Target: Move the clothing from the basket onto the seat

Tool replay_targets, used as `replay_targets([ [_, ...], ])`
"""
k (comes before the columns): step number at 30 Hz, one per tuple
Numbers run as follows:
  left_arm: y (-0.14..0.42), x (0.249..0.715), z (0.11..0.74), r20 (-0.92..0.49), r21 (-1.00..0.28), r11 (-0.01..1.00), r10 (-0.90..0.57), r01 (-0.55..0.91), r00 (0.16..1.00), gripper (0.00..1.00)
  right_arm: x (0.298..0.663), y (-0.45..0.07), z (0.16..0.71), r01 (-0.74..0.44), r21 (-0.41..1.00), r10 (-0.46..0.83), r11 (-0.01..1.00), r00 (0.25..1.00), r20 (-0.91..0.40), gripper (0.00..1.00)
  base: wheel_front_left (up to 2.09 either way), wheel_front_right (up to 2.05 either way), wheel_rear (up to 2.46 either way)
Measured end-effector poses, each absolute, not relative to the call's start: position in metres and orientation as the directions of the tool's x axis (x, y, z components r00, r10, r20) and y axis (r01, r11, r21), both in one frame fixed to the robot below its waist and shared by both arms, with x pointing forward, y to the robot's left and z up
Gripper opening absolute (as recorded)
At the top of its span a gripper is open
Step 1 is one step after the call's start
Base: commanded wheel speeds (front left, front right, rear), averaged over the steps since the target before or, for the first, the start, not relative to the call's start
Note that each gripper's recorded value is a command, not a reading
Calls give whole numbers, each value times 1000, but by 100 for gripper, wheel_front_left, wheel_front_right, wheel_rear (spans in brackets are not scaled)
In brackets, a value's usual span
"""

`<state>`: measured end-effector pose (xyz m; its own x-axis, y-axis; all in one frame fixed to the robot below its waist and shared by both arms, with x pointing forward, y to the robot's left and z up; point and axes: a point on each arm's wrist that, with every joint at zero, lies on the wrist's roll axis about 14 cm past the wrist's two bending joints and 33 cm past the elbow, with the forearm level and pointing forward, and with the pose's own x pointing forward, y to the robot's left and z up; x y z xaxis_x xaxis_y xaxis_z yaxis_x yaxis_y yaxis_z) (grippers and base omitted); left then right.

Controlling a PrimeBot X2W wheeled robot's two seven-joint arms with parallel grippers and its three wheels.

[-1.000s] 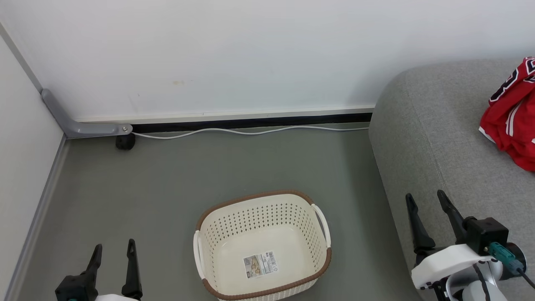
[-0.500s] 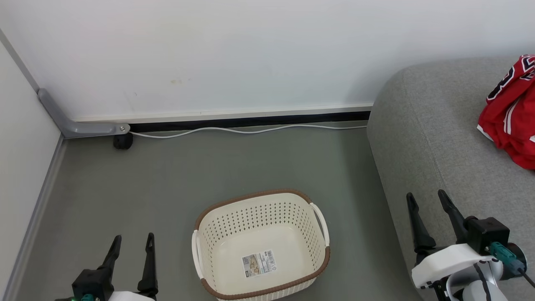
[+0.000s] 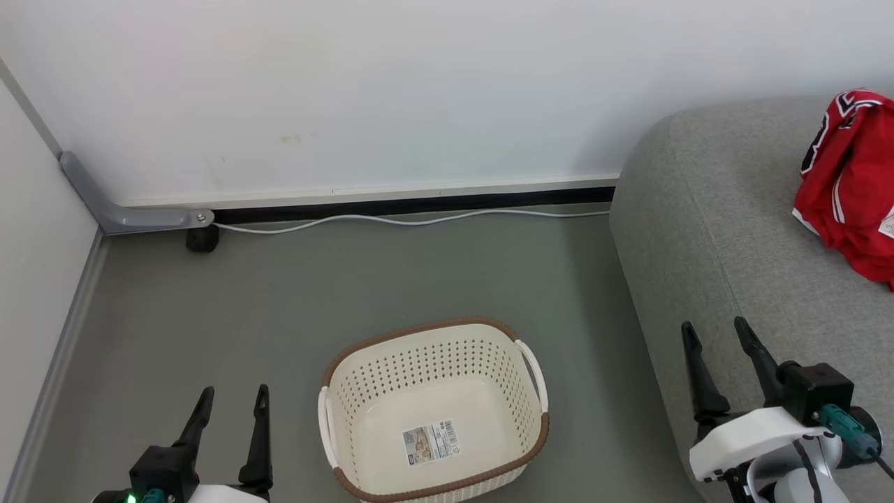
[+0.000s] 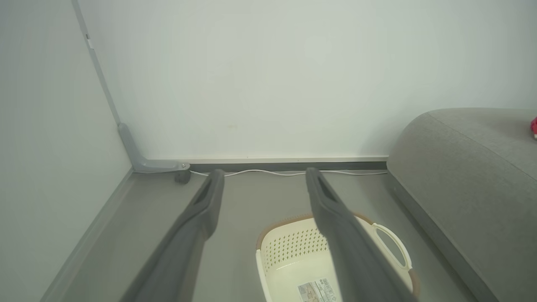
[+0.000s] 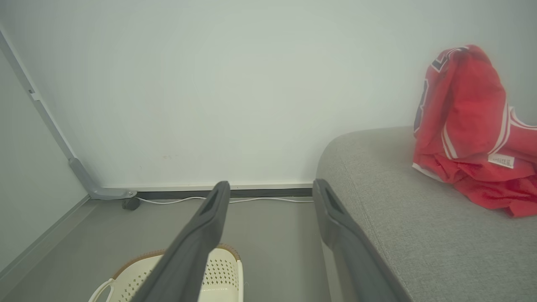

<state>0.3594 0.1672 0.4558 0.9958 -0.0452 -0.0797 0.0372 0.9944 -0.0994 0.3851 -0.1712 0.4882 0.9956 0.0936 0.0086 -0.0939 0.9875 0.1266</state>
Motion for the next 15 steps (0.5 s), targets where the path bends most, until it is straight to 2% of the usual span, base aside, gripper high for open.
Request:
replay_targets([
  [11, 163, 359, 457, -77, -105, 993, -69, 60, 995, 100, 384, -173, 490, -89, 127, 88, 988, 996, 13, 100, 0, 0, 0],
  [12, 162, 358, 455, -82, -106, 993, -69, 60, 994, 0, 383, -173, 489, -88, 128, 88, 988, 996, 10, 0, 0, 0, 0],
  [15, 161, 352, 440, -129, -115, 992, -68, 53, 989, 0, 373, -170, 468, -81, 142, 89, 987, 995, -51, 0, 0, 0, 0],
])
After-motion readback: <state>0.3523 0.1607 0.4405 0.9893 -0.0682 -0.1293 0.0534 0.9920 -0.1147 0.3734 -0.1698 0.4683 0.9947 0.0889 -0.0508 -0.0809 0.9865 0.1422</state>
